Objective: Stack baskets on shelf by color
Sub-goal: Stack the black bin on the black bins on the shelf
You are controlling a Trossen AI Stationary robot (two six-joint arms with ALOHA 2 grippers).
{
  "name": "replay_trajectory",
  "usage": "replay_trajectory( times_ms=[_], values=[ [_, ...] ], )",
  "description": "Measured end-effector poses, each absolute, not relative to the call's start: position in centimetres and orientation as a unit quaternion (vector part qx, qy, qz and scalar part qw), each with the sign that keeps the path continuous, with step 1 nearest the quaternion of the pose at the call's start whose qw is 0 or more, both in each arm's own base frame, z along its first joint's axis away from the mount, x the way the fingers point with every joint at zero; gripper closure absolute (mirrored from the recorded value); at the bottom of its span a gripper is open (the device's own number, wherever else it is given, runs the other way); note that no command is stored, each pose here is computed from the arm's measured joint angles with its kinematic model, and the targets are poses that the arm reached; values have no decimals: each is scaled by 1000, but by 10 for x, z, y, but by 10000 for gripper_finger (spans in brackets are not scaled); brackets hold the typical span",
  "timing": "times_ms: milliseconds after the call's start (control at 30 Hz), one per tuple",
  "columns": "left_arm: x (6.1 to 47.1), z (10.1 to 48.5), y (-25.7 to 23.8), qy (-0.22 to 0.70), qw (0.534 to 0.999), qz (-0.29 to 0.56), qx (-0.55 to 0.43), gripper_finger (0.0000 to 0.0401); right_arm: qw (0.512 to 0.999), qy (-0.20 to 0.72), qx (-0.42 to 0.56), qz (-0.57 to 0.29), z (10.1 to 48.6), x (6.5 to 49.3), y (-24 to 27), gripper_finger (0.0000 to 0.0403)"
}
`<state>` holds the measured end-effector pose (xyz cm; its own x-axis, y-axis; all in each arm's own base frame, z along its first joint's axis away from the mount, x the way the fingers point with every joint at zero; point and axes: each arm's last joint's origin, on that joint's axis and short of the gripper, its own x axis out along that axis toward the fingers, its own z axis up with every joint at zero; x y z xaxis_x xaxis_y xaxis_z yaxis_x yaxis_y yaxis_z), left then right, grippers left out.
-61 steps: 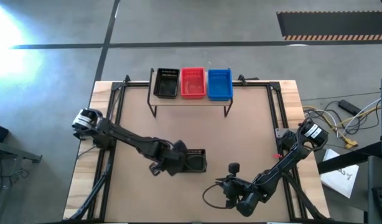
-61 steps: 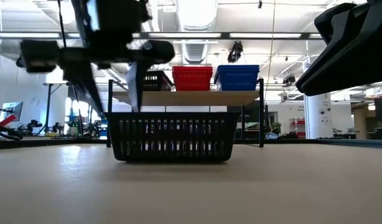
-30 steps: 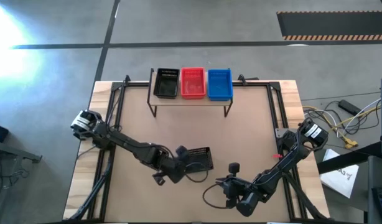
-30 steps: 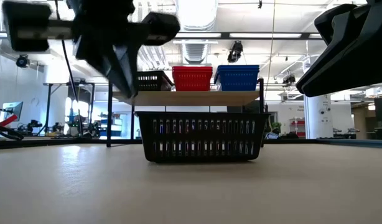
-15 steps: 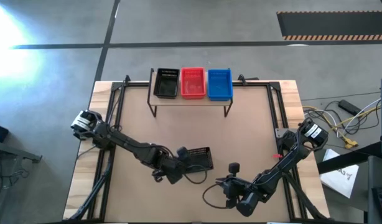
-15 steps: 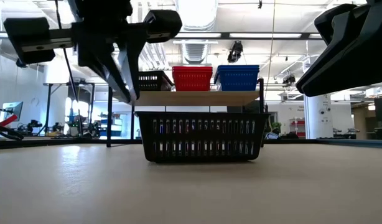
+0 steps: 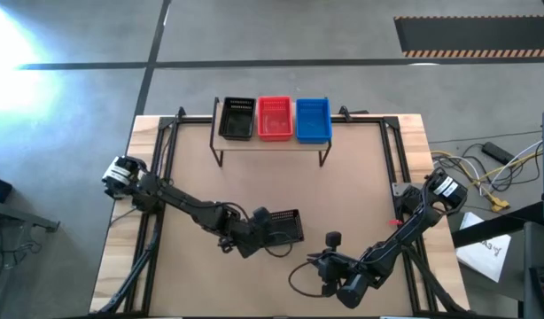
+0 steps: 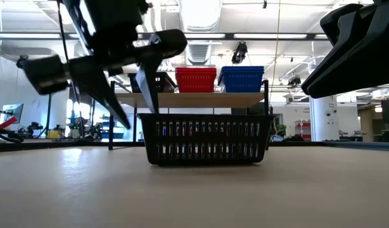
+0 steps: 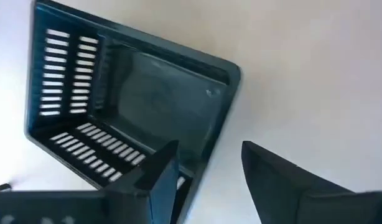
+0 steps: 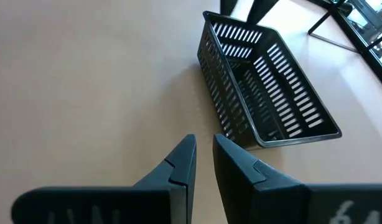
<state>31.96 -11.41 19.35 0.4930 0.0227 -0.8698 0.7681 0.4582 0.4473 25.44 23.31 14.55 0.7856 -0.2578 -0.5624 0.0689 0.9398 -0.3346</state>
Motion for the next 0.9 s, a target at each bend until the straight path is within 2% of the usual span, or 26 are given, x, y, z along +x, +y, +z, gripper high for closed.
replay_trajectory(
  times_ms=[100, 433, 633, 767, 900],
  values=[
    [321, 189, -109, 427, 745, -243, 450, 262, 933, 316, -150, -88, 145, 254, 233, 355],
    [327, 177, -105, 439, 746, -242, 438, 393, 933, 316, -150, -88, 145, 254, 233, 355],
    [325, 197, -119, 435, 793, -214, 370, 397, 933, 316, -148, -89, 145, 254, 233, 355],
    [314, 232, -126, 451, 818, -177, 309, 399, 933, 316, -148, -89, 144, 254, 233, 355],
    [295, 276, -118, 472, 838, -102, 254, 400, 933, 317, -148, -89, 144, 253, 232, 355]
  ],
)
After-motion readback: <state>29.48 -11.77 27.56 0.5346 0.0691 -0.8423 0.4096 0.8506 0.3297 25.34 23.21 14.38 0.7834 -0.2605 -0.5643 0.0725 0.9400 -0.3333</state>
